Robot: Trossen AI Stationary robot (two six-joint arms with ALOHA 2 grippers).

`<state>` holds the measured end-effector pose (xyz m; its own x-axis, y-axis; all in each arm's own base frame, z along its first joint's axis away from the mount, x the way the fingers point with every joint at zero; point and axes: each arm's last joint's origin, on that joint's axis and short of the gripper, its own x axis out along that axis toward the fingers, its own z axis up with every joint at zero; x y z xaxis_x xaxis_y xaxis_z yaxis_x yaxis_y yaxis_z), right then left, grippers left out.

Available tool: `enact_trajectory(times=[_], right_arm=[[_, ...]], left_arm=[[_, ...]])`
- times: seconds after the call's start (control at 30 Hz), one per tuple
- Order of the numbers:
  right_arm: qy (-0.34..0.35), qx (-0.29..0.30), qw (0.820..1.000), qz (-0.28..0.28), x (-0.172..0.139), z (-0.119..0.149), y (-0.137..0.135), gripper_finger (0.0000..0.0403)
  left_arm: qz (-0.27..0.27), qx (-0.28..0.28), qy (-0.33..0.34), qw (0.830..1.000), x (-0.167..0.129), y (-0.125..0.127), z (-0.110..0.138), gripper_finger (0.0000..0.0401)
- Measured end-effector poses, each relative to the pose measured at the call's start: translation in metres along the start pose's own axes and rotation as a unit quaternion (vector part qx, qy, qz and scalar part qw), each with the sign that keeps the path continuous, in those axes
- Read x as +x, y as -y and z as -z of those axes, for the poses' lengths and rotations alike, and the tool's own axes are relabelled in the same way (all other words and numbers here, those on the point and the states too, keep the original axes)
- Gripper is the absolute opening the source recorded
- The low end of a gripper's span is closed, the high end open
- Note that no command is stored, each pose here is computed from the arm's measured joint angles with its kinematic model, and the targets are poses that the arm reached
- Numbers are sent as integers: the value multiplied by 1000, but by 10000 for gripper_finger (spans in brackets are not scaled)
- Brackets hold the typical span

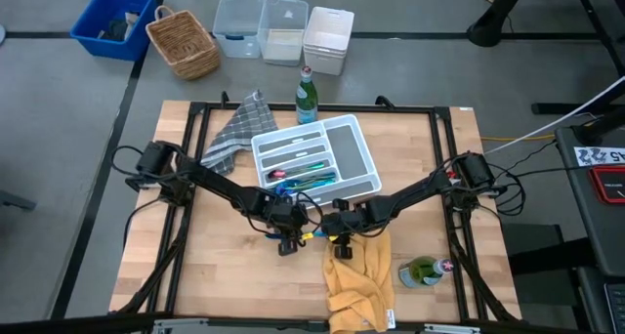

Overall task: Sort silverware
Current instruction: Put the table knife in the silverware tray

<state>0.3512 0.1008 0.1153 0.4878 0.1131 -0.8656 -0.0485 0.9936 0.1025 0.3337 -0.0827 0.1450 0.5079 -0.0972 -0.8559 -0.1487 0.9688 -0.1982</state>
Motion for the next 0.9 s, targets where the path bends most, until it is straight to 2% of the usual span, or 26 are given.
enact_trajectory(times=[0.27, 0.57, 0.9], right_arm=[[0, 5, 1000, 25, 2, 2, 2, 115], [0, 5, 1000, 29, 2, 2, 2, 59], [17, 7, 999, 36, 3, -1, 2, 50]], left_arm=[[-1, -2, -3, 1000, -4, 0, 0, 3], [0, 0, -4, 1000, -4, 1, 1, 3], [0, -9, -6, 1000, -8, 1, 1, 3]])
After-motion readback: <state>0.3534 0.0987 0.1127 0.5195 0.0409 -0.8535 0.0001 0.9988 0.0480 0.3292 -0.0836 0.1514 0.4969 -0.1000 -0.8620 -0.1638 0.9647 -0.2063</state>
